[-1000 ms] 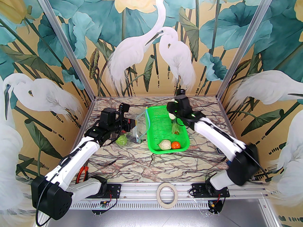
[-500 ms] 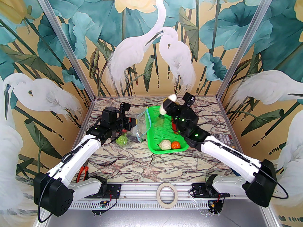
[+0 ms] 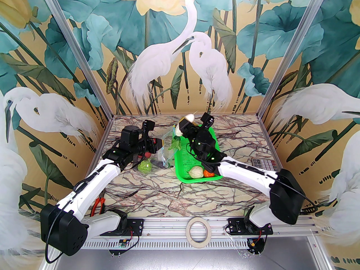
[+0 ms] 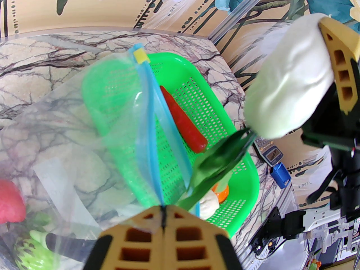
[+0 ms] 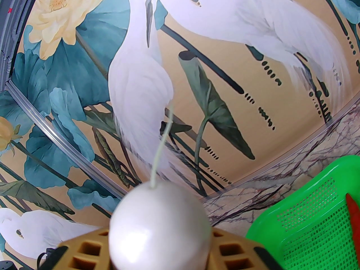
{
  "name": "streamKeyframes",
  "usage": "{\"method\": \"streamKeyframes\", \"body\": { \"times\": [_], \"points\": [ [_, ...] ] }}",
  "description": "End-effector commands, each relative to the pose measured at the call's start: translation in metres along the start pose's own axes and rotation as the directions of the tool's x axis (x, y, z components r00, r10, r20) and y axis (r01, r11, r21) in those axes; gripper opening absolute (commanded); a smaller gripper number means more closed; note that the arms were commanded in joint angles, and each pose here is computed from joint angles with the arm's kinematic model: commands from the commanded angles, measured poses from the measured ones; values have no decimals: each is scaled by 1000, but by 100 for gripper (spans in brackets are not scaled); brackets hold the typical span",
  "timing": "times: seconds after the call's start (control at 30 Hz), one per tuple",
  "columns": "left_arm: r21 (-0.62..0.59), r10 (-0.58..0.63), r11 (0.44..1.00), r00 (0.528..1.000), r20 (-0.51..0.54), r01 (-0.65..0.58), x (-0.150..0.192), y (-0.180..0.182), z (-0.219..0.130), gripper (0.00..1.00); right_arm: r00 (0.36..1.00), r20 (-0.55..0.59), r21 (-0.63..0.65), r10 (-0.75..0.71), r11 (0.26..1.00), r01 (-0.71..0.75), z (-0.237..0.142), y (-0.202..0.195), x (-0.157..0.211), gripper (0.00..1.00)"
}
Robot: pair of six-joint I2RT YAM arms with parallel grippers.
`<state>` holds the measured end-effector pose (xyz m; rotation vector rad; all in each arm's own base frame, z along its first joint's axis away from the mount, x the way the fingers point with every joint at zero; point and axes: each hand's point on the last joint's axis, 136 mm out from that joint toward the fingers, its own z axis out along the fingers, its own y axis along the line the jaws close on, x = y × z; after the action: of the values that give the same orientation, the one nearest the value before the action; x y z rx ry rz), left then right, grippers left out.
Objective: Place the food in the zip-top bag and seal the zipper
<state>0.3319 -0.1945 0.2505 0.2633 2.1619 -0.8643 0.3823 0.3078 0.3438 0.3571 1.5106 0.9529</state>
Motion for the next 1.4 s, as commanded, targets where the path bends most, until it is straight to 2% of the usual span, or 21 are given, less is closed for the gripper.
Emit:
{"method": "streamKeyframes", "body": {
  "times": [0.0, 0.27, 0.53, 0.73, 1.03, 1.37],
  "points": [
    [42, -1, 999, 1000, 31, 0, -17, -8, 1, 0, 997, 60, -56, 43, 998, -39, 3, 24, -18, 25],
    [43, -2, 999, 999, 38, 0, -17, -8, 1, 0, 997, 73, -63, -2, 998, 7, 8, 38, -29, 26],
    [48, 18, 999, 997, 80, -22, -30, -16, -8, 0, 1000, -3, 18, -9, 1000, 9, 15, 6, 10, 25],
    [60, 23, 998, 994, 107, -29, -40, -21, -11, 0, 998, -64, 41, -22, 999, 25, 19, 1, 38, 25],
    [61, 26, 998, 992, 123, -34, -44, -22, -12, 0, 970, -241, 76, -34, 996, 54, 5, -16, 89, 24],
    [56, 33, 998, 990, 140, -41, -45, -24, -19, 0, 886, -460, 118, -54, 986, 121, 3, -31, 140, 25]
  ]
}}
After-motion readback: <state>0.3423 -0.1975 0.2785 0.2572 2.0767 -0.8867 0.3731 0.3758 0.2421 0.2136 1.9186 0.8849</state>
